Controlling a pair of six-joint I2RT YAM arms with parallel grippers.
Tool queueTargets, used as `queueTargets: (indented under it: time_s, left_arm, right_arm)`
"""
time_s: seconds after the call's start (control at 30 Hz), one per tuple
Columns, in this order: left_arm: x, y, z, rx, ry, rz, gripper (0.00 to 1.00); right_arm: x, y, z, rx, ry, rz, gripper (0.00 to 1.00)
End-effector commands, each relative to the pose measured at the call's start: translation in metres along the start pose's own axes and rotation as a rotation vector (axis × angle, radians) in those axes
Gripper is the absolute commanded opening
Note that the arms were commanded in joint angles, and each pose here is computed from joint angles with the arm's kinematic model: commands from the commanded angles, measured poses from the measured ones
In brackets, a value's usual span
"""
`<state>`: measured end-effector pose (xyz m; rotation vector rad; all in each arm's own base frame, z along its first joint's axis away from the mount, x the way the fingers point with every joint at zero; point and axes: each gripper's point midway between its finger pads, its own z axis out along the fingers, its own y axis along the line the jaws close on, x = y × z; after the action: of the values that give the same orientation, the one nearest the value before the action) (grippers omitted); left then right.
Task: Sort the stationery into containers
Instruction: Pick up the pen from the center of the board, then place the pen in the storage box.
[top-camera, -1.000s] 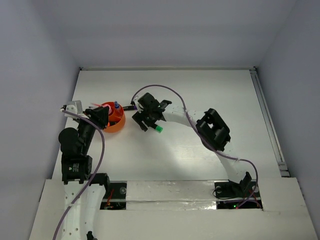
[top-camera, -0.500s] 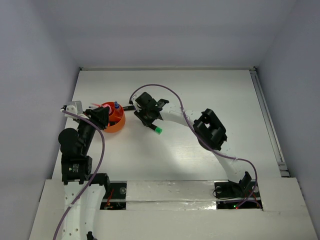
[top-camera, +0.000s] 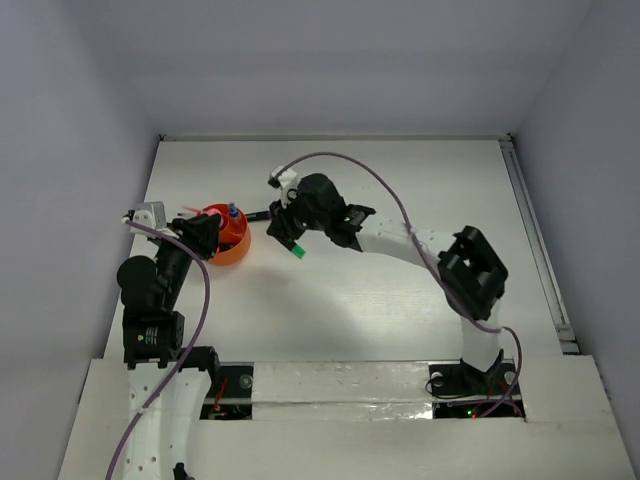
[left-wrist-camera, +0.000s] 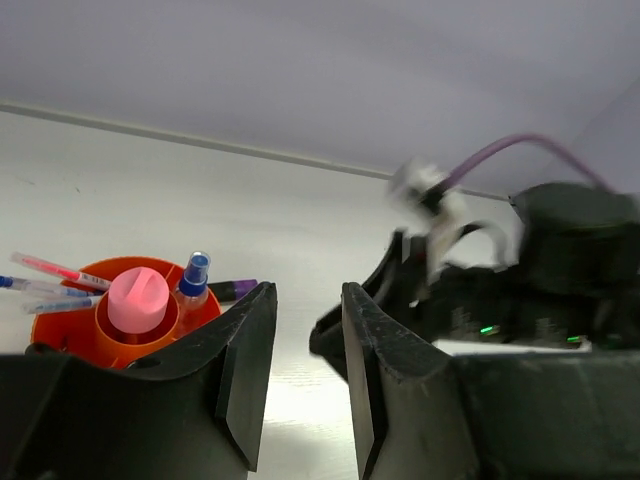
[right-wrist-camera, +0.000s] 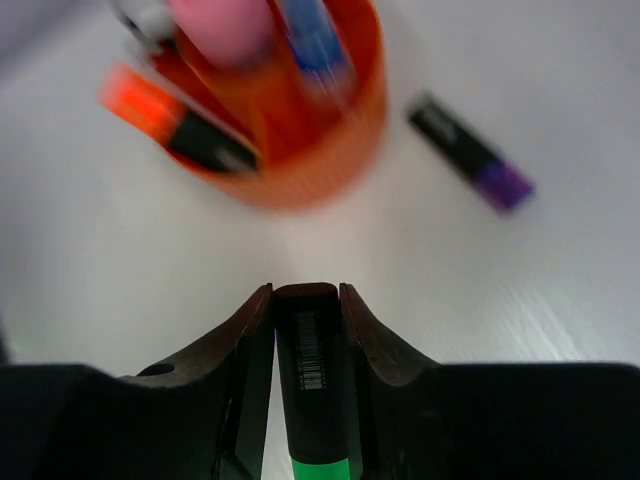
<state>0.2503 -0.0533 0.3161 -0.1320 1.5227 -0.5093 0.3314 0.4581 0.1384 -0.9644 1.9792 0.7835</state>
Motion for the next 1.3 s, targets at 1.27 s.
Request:
queueTargets:
  time_s: [1.27]
  left_arm:
    - [-0.011, 0.009, 0.011, -0.044, -0.008, 0.007, 0.29]
  right_arm:
    - [-0.148, 0.086, 0.036, -0.621, -0.894, 0.162, 0.00]
